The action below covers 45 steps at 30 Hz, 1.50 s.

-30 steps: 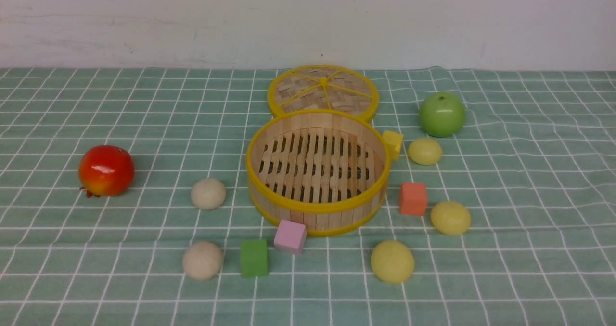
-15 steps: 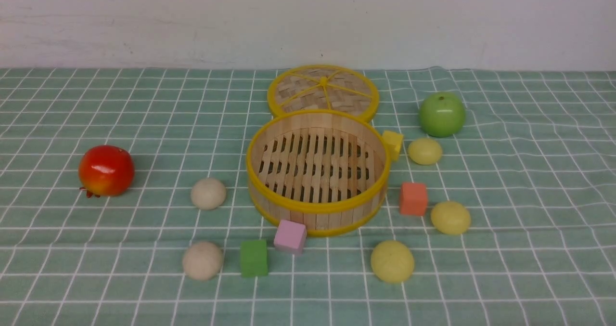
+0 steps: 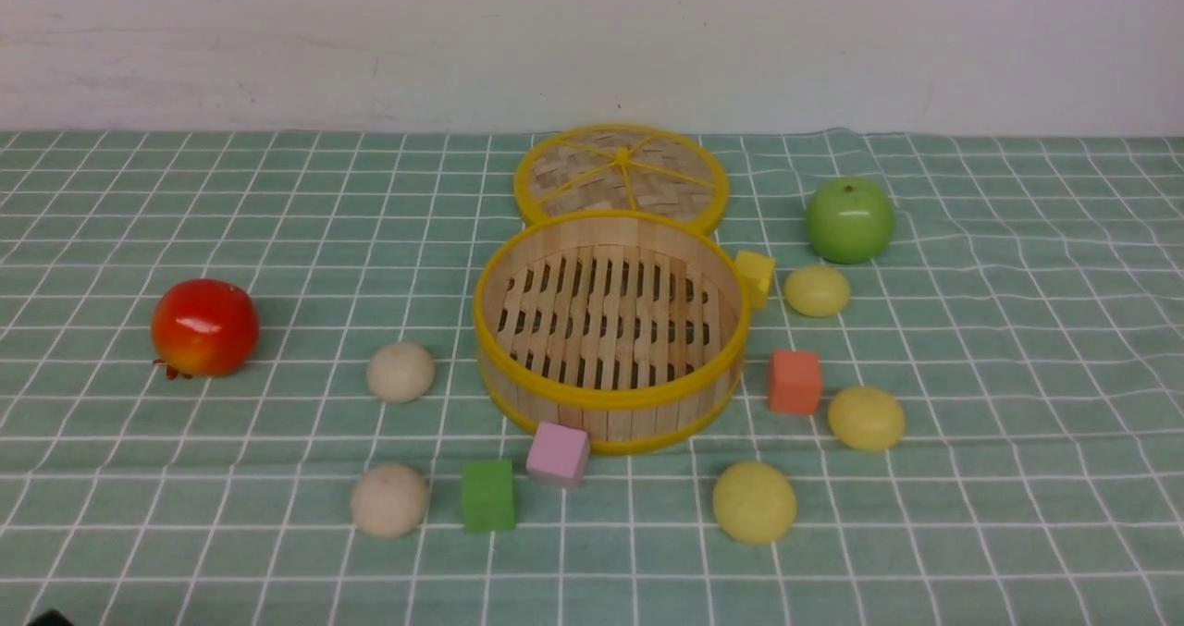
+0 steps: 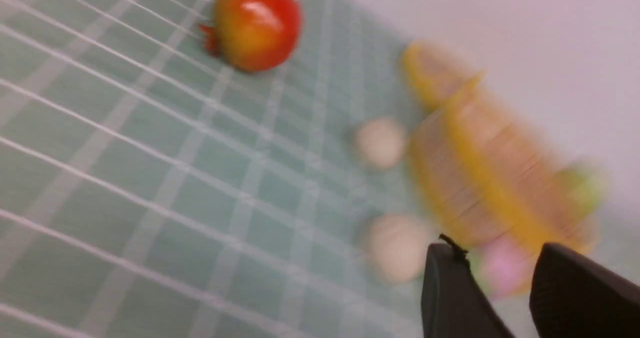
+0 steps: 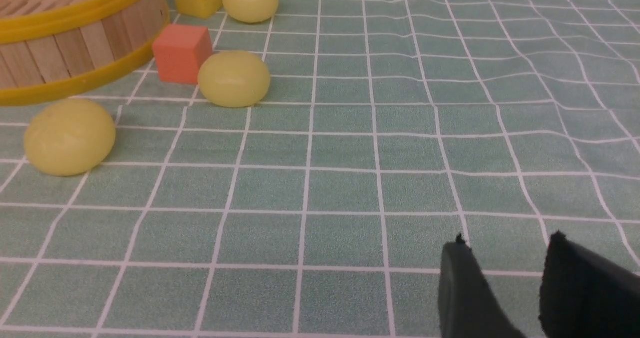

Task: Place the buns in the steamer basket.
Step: Use the left arm to grab a steamed stuffed bun

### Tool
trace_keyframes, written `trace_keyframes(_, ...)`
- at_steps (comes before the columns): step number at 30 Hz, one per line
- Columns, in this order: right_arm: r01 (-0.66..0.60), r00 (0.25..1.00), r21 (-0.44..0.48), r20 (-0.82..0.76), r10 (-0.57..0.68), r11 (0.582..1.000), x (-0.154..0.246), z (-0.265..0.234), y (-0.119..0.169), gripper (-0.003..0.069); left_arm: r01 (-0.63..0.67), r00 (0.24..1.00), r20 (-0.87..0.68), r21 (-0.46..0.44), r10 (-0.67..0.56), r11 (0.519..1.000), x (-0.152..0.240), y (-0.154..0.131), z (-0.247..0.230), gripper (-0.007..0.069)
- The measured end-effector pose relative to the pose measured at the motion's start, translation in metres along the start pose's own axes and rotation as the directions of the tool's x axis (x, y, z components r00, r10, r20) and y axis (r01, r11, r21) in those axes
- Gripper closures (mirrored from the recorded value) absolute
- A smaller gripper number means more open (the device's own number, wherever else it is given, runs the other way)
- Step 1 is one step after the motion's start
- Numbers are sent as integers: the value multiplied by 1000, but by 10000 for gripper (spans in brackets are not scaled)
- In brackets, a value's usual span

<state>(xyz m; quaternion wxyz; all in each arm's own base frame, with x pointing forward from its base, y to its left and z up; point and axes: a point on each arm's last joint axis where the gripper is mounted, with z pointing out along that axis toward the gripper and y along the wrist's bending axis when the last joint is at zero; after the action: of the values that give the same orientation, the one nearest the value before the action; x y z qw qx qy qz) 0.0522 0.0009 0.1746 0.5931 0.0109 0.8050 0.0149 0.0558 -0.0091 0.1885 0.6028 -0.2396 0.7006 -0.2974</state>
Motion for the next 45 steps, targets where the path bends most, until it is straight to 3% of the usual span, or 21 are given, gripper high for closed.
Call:
trace_keyframes(1,0,1000,0,0,0,1000,0,0,0,419,119,992,27,31,-120,992,-3,-2,0,387)
trace_keyframes(4,0,1000,0,0,0,1000,0,0,0,419,263,958,92,95,-272,960,-10,-6,-1,387)
trace_keyframes(8,0,1000,0,0,0,1000,0,0,0,419,287,950,92,115,-298,951,-15,-12,-3,402)
trace_keyframes(13,0,1000,0,0,0,1000,0,0,0,419,110,994,-4,110,-111,988,-35,-45,-13,514)
trace_keyframes(15,0,1000,0,0,0,1000,0,0,0,419,-75,984,-161,39,80,996,-51,-69,-8,593)
trace_keyframes(16,0,1000,0,0,0,1000,0,0,0,419,-90,980,-176,31,94,995,-52,-70,-7,601)
trace_keyframes(19,0,1000,0,0,0,1000,0,0,0,419,-278,843,-492,-51,218,959,-64,-87,24,635)
trace_keyframes(21,0,1000,0,0,0,1000,0,0,0,419,-325,781,-581,-64,230,944,-66,-88,39,637)
trace_keyframes(25,0,1000,0,0,0,1000,0,0,0,419,-414,584,-792,-99,180,905,-59,-76,108,638)
trace_keyframes(27,0,1000,0,0,0,1000,0,0,0,419,-420,531,-833,-97,157,902,-54,-72,131,638)
trace_keyframes(32,0,1000,0,0,0,1000,0,0,0,419,-451,399,-881,52,253,891,-27,-91,179,638)
trace_keyframes(35,0,1000,0,0,0,1000,0,0,0,419,-480,368,-884,84,287,873,-17,-98,201,638)
trace_keyframes(40,0,1000,0,0,0,1000,0,0,0,419,-533,356,-892,53,280,844,-9,-89,235,618)
trace_keyframes(45,0,1000,0,0,0,1000,0,0,0,419,-556,339,-897,50,282,830,2,-79,257,516)
